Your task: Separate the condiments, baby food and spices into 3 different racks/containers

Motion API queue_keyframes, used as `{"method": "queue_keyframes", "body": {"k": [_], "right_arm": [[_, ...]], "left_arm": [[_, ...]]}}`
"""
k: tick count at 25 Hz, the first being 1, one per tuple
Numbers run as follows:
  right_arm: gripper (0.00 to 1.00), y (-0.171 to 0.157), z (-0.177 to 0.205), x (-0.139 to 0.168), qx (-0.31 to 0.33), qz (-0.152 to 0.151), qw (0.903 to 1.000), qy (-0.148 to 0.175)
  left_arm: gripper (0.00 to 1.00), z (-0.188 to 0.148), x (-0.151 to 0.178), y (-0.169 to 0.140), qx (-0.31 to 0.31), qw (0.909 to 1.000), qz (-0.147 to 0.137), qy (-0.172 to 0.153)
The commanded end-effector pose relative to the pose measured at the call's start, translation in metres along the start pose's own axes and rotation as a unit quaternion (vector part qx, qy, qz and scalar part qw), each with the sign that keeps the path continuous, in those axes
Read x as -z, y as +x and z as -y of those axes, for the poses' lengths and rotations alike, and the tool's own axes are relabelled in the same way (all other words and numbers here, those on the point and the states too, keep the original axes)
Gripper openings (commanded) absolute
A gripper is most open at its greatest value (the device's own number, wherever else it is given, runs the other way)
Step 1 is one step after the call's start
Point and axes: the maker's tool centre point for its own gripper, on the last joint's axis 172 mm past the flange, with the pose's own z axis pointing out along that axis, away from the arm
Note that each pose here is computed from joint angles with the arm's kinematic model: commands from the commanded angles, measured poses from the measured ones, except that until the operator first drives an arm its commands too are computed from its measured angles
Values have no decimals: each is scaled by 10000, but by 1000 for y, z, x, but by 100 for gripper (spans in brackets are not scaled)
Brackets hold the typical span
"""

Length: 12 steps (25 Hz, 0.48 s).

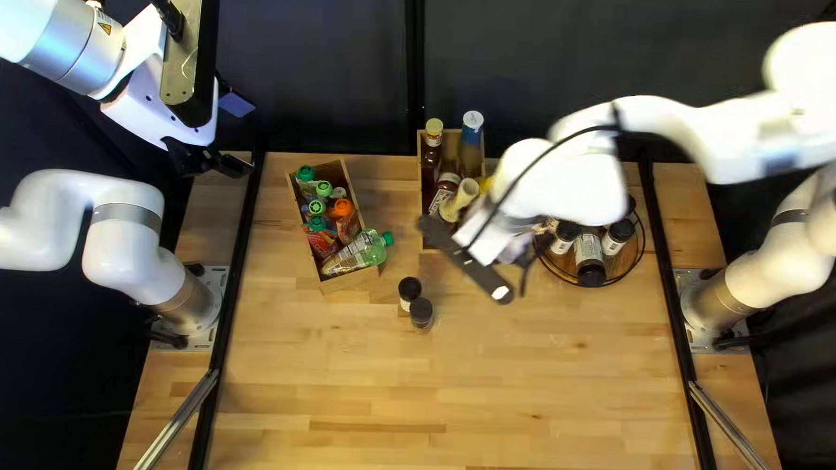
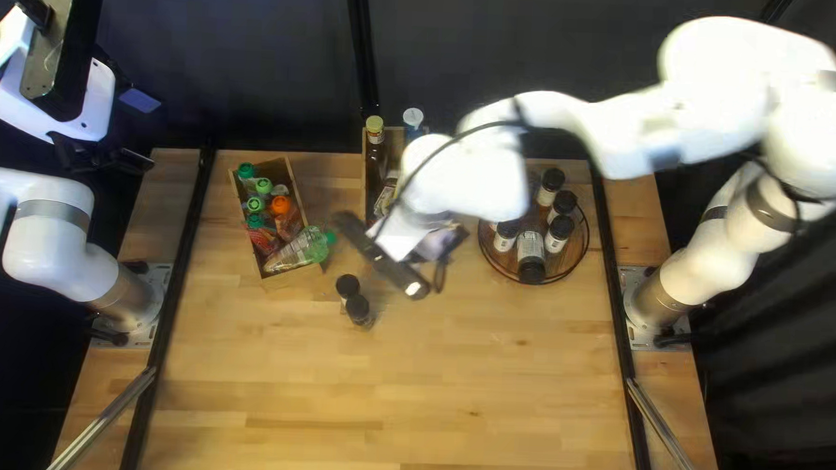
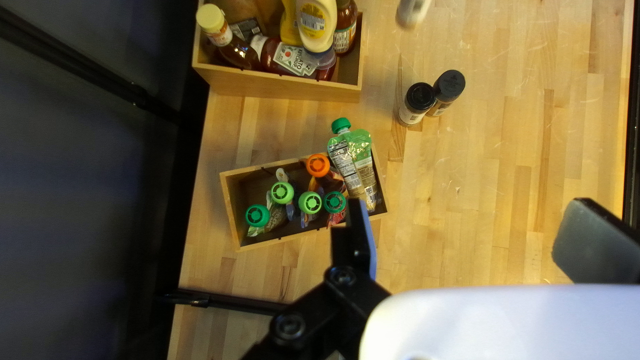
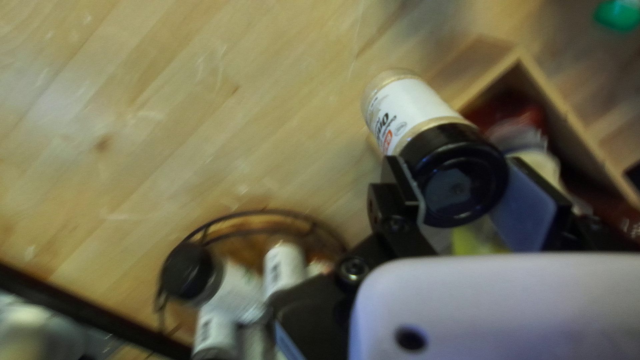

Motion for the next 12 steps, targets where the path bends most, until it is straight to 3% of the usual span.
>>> {"method": "queue_keyframes", "body": {"k": [1,8,12], "right_arm": [[0,-58,0,17,-558,101,9984,67],[0,-133,3,27,-1373,290,9901,60],[0,-152,9,17,-1646,385,9856,71]], "left_arm": [[100,0,0,0,0,10000,0,0],[100,0,0,0,0,10000,0,0],[100,0,0,0,0,10000,0,0]]}}
